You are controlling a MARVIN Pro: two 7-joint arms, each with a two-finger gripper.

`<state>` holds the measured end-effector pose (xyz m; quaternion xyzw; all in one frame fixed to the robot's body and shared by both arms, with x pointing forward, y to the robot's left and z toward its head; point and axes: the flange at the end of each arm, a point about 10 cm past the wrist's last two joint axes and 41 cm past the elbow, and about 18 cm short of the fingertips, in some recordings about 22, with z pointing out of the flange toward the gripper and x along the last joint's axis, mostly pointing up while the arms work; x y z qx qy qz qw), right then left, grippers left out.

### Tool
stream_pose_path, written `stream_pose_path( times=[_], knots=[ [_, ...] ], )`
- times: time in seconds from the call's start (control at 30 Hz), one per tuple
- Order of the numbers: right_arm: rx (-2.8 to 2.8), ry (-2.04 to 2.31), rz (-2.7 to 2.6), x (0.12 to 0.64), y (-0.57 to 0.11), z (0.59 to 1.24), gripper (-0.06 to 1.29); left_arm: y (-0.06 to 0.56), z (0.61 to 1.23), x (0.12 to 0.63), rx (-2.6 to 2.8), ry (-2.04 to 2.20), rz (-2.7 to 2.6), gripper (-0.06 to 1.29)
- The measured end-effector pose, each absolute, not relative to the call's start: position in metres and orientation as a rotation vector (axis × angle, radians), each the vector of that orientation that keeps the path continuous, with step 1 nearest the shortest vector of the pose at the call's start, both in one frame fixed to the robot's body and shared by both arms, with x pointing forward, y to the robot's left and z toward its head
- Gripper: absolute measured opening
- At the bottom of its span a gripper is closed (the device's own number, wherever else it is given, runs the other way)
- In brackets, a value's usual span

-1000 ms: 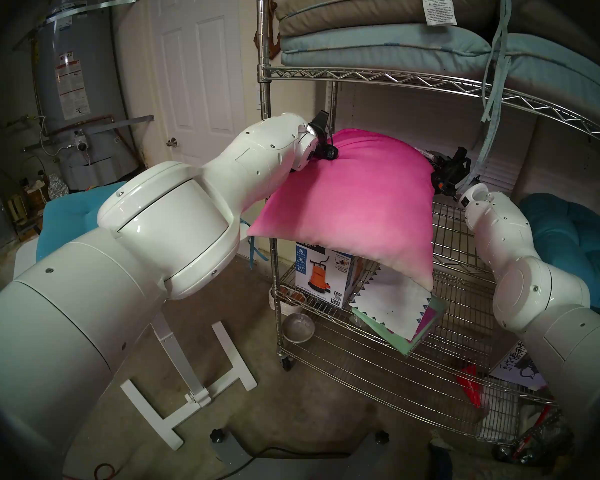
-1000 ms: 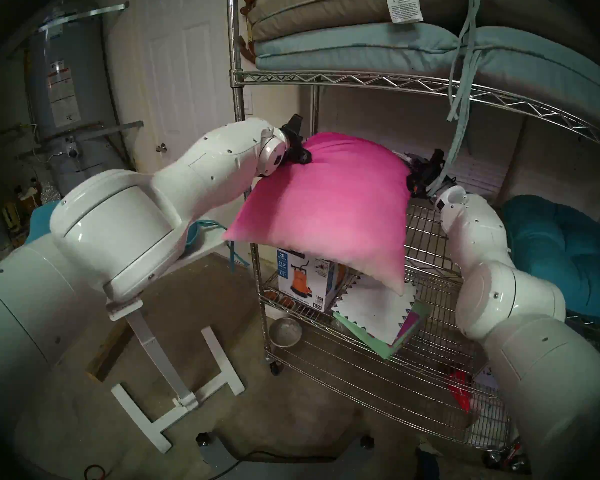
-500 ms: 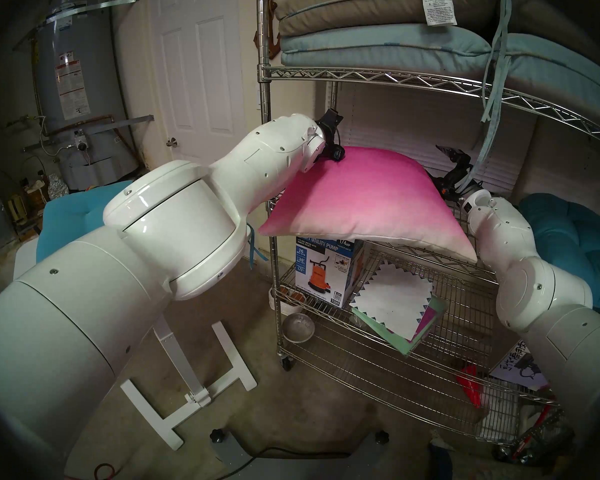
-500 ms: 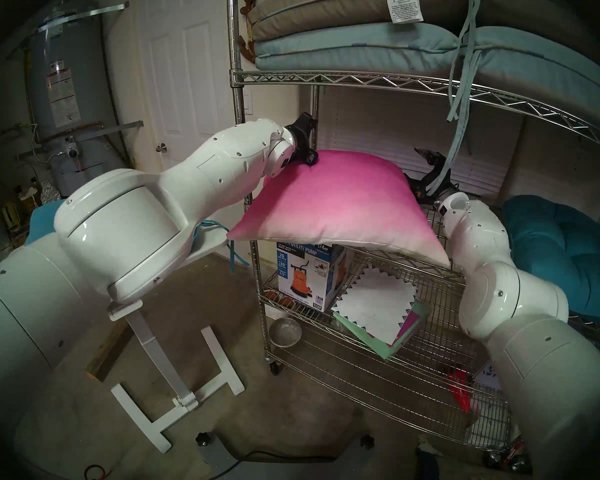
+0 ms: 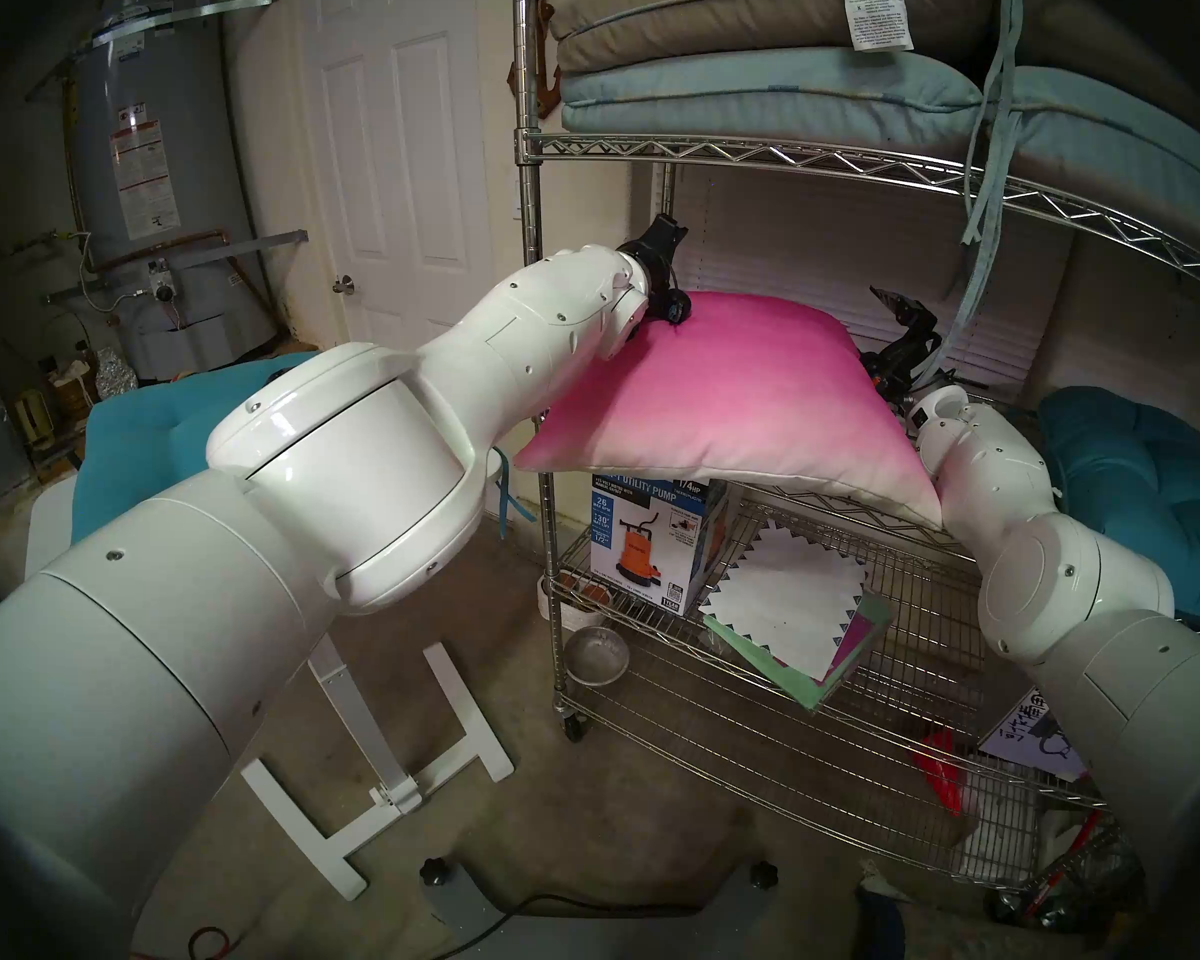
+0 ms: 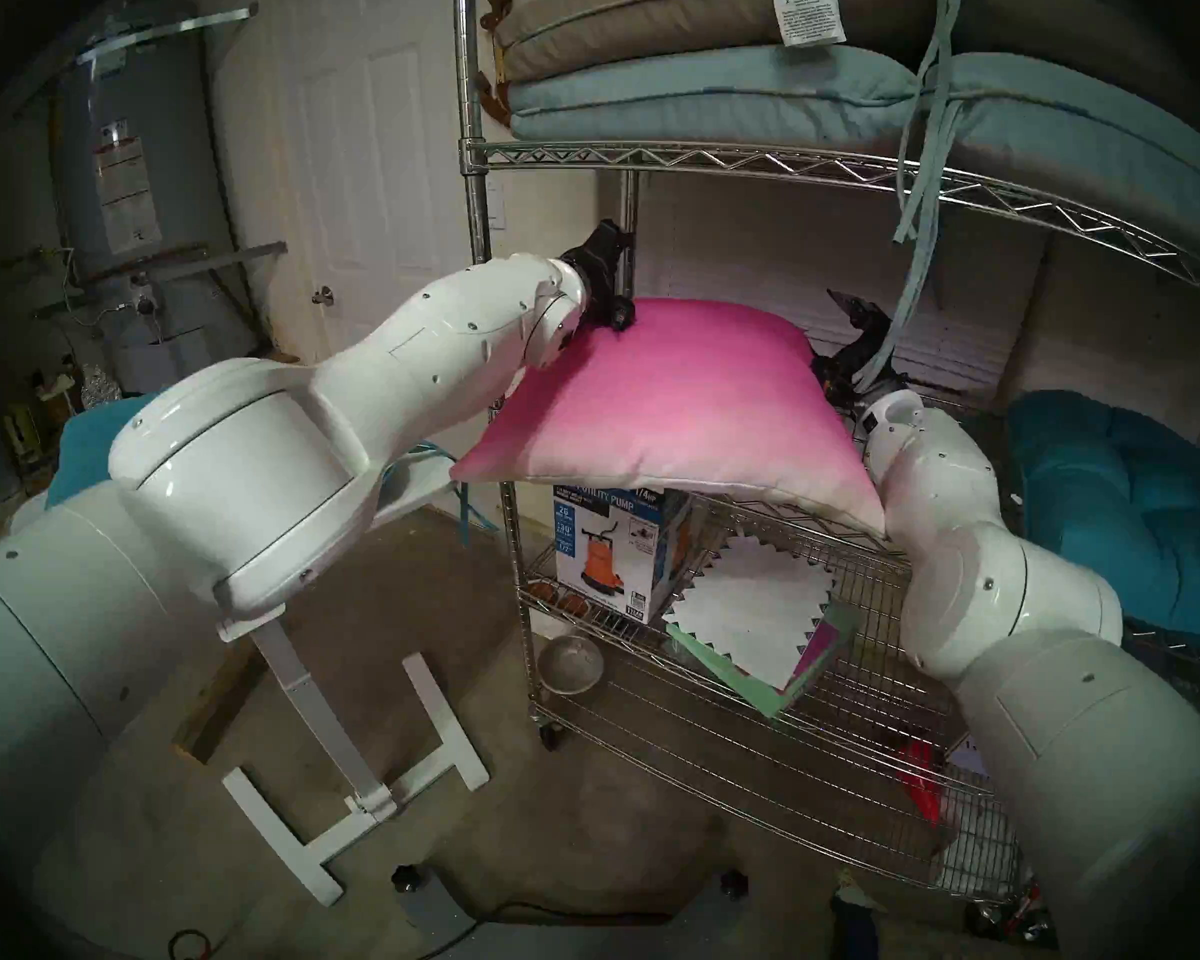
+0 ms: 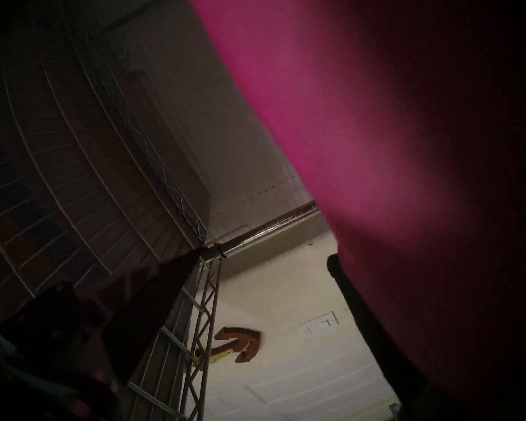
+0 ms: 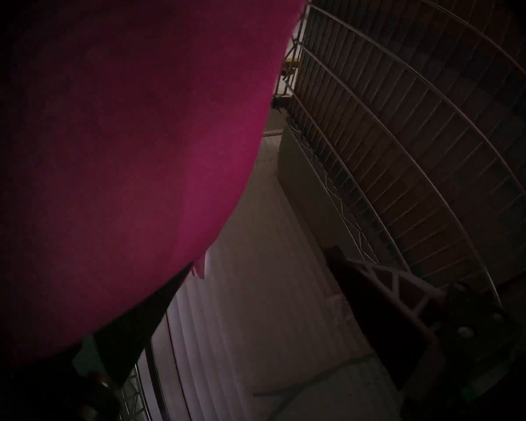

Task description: Put cushion on the shelf

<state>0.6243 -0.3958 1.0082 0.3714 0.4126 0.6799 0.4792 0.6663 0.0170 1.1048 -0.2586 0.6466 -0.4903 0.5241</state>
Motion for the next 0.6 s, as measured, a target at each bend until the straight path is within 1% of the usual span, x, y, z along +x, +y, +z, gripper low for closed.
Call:
stream_pose_path(
  times=[0.2,0.4,0.6],
  knots=[
    [0.855,0.904,1.761,0.624,-0.388,1.024,1.22,0.025,1.103,0.668,-0.658,1.524,-1.195,1.18],
    [0.852,0.836,1.870,0.623,-0.371,1.014,1.22,0.039,1.093,0.671,-0.727,1.503,-1.216,1.18],
    [0.815,0.774,1.929,0.619,-0.370,1.019,1.22,0.056,1.081,0.675,-0.797,1.480,-1.230,1.18]
  ],
)
